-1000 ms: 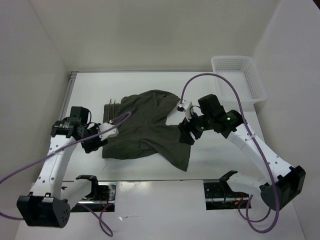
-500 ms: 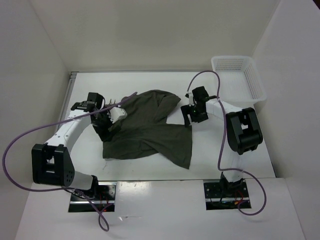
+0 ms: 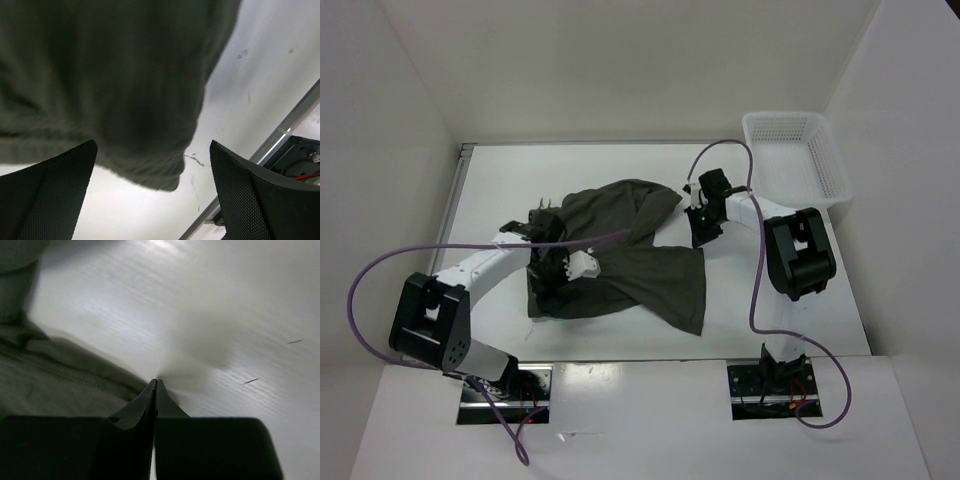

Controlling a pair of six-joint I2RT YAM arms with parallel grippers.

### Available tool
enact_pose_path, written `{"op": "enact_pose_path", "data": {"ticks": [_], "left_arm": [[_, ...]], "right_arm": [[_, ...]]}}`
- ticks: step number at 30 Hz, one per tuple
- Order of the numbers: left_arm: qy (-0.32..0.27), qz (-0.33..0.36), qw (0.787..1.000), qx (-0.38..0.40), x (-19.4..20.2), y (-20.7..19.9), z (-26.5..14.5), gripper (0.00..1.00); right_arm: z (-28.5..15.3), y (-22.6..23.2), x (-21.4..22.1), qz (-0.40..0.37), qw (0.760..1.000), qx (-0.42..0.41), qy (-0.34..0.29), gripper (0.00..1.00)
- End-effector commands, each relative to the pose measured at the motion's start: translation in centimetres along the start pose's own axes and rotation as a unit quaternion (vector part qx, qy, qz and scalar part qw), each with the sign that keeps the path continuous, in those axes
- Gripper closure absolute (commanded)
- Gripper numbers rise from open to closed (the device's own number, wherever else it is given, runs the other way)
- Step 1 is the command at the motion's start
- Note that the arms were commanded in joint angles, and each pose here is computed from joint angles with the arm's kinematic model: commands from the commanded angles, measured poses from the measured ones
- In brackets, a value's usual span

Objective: Fold and stack the shorts
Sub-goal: Flatten the shorts out

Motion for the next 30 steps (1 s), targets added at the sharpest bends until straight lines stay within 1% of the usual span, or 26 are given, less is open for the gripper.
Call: {"op": "enact_pose_path", "data": {"ticks": [1,2,3,4,5,7,8,9,10,11,12,14,15,16,17,19,20,22,23,24,25,26,27,28,30], "left_arm": [[0.038,0.033,0.999,0.007,0.2,-0.9,1.7,0.00],[0.063,0.045,0.997,0.003,0.6,-0.9,2.3,0.00],[0.072,0.057,0.996,-0.007,0.5,-1.0,2.8,0.00],[0.085,0.081,0.993,-0.010,0.3,-1.3,3.3,0.00],[0.109,0.091,0.990,-0.004,1.1,-1.8,4.1,0.00],[0.103,0.092,0.990,-0.014,1.1,-1.7,4.6,0.00],[0.103,0.088,0.991,-0.014,1.1,-1.7,4.6,0.00],[0.099,0.087,0.991,-0.011,1.1,-1.8,4.7,0.01],[0.091,0.088,0.992,-0.015,0.7,-1.5,4.4,0.01],[0.082,0.080,0.993,-0.006,0.4,-1.8,4.0,0.03],[0.064,0.077,0.995,-0.023,-0.8,-0.8,2.8,0.03],[0.025,0.066,0.997,-0.043,-2.7,0.0,0.4,0.03],[0.011,0.069,0.996,-0.055,-3.7,0.6,-0.7,0.03],[-0.022,0.075,0.992,-0.103,-5.6,2.1,-3.4,0.03],[-0.040,0.076,0.988,-0.132,-6.3,2.7,-5.2,0.03],[-0.097,0.048,0.975,-0.195,-7.5,4.2,-8.3,0.00],[-0.134,0.025,0.959,-0.250,-8.1,6.1,-10.0,0.00],[-0.153,-0.063,0.940,-0.297,-6.9,8.8,-10.8,0.00],[-0.151,-0.099,0.938,-0.296,-6.1,9.8,-10.6,0.00],[-0.158,-0.153,0.939,-0.265,-5.7,11.5,-9.3,0.00],[-0.163,-0.192,0.936,-0.247,-4.7,12.6,-8.9,0.00],[-0.168,-0.253,0.922,-0.238,-2.0,14.2,-8.8,0.00],[-0.186,-0.301,0.914,-0.197,-1.2,15.5,-7.1,0.00],[-0.195,-0.325,0.905,-0.195,-0.2,16.5,-7.3,0.00],[-0.190,-0.358,0.895,-0.188,1.7,18.1,-6.0,0.00]], "right_arm": [[-1.7,-1.3,-3.9,0.023,0.997,0.027,-0.064,1.00],[-2.0,-2.1,-4.5,0.038,0.996,0.031,-0.072,1.00],[-2.7,-3.7,-5.1,0.057,0.994,0.039,-0.082,1.00],[-3.1,-4.2,-5.5,0.062,0.993,0.041,-0.088,1.00],[-3.4,-4.5,-5.6,0.066,0.993,0.043,-0.089,1.00],[-3.4,-4.5,-5.5,0.062,0.994,0.045,-0.083,1.00],[-3.4,-4.1,-5.4,0.060,0.995,0.023,-0.080,0.99],[-3.9,-3.7,-6.3,0.056,0.994,0.009,-0.092,0.87],[-4.1,-3.0,-6.8,0.041,0.994,-0.007,-0.097,0.50],[-4.6,-2.4,-7.5,0.034,0.993,-0.031,-0.105,0.45],[-5.7,-1.8,-9.1,0.028,0.990,-0.047,-0.133,0.41],[-6.3,-0.2,-11.3,0.025,0.984,-0.091,-0.154,0.32],[-6.2,0.5,-11.9,0.022,0.982,-0.105,-0.155,0.28],[-5.9,1.1,-12.3,0.021,0.981,-0.117,-0.154,0.25],[-4.8,1.0,-12.5,0.032,0.982,-0.123,-0.143,0.18],[-4.1,1.7,-13.3,0.056,0.979,-0.136,-0.141,0.18],[-2.8,1.4,-13.4,0.067,0.979,-0.136,-0.134,0.18],[-1.6,1.4,-13.7,0.083,0.978,-0.149,-0.122,0.18],[-1.1,1.2,-13.6,0.085,0.978,-0.148,-0.117,0.18],[-0.8,1.8,-13.7,0.087,0.977,-0.155,-0.113,0.18],[-0.3,1.8,-13.6,0.096,0.977,-0.155,-0.108,0.18],[-0.2,1.8,-13.8,0.100,0.977,-0.156,-0.107,0.18],[0.4,1.5,-13.7,0.109,0.978,-0.145,-0.105,0.18],[0.4,1.4,-13.7,0.114,0.978,-0.141,-0.106,0.18],[1.0,1.2,-13.6,0.117,0.979,-0.135,-0.102,0.17]]}}
Point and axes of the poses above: each gripper's point midway between its finger pads, its own z axis out along the fingers, its own y axis along the line the jaws close on, x = y × z, the point moved 9 cm from there along -z, back along the fingers, and after that the axes turned 12 degrees about z, right-handed, at the moved point
